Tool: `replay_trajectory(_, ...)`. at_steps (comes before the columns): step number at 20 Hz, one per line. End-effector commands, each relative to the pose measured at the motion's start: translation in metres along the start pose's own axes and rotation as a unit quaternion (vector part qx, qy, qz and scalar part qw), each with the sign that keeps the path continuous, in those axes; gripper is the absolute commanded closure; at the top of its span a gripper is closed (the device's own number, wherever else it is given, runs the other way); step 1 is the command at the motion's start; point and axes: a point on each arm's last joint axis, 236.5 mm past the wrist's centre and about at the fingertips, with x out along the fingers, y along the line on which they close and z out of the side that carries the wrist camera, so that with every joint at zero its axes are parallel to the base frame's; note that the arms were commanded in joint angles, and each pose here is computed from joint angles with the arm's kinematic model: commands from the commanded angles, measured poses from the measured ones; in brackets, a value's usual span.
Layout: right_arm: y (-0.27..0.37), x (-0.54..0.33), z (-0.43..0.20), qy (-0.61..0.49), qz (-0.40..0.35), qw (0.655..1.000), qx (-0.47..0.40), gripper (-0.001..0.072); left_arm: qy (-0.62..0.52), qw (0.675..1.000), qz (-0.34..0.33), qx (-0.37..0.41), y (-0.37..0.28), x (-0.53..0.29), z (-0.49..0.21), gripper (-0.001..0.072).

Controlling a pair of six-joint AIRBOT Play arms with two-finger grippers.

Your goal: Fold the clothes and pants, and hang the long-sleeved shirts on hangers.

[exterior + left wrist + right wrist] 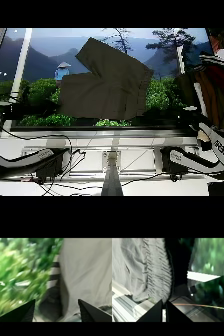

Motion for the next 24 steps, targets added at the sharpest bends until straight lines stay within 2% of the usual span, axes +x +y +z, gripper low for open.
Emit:
replay_trajectory(1, 0.000, 0.000, 0.000, 0.000, 0.000, 1.000, -0.001, 0.0686, 0.010, 1.000, 0.006, 0.021, 0.002, 0.013, -0.003, 0.0096)
replay_trajectory(3, 0.000, 0.000, 0.000, 0.000, 0.000, 1.000, -0.001, 0.0685, 0.009, 1.000, 0.015, 0.022, 0.007, 0.018, -0.001, 0.0112)
replay_trajectory(6, 0.000, 0.000, 0.000, 0.000, 0.000, 1.000, -0.001, 0.0686, 0.017, 0.999, 0.033, 0.026, 0.018, 0.020, -0.004, 0.0379)
replay_trajectory(9, 0.003, 0.001, 0.001, 0.004, -0.003, 1.000, -0.017, 0.0688, 0.050, 0.996, 0.058, 0.055, 0.026, 0.022, -0.017, 0.0699)
replay_trajectory(14, 0.046, 0.010, 0.025, 0.018, 0.003, 0.994, -0.107, 0.0688, 0.054, 0.989, 0.054, 0.123, -0.002, 0.028, -0.004, 0.0697)
replay_trajectory(18, 0.117, -0.018, 0.077, -0.044, 0.013, 0.978, -0.204, 0.0689, -0.078, 0.972, 0.072, 0.209, -0.062, -0.037, 0.077, 0.0697)
replay_trajectory(21, 0.197, -0.062, 0.103, -0.110, 0.017, 0.940, -0.321, 0.0688, -0.215, 0.927, 0.085, 0.295, -0.141, -0.123, 0.120, 0.0697)
replay_trajectory(24, 0.279, -0.114, 0.104, -0.174, 0.018, 0.887, -0.428, 0.0688, -0.370, 0.849, 0.120, 0.356, -0.216, -0.222, 0.128, 0.0698)
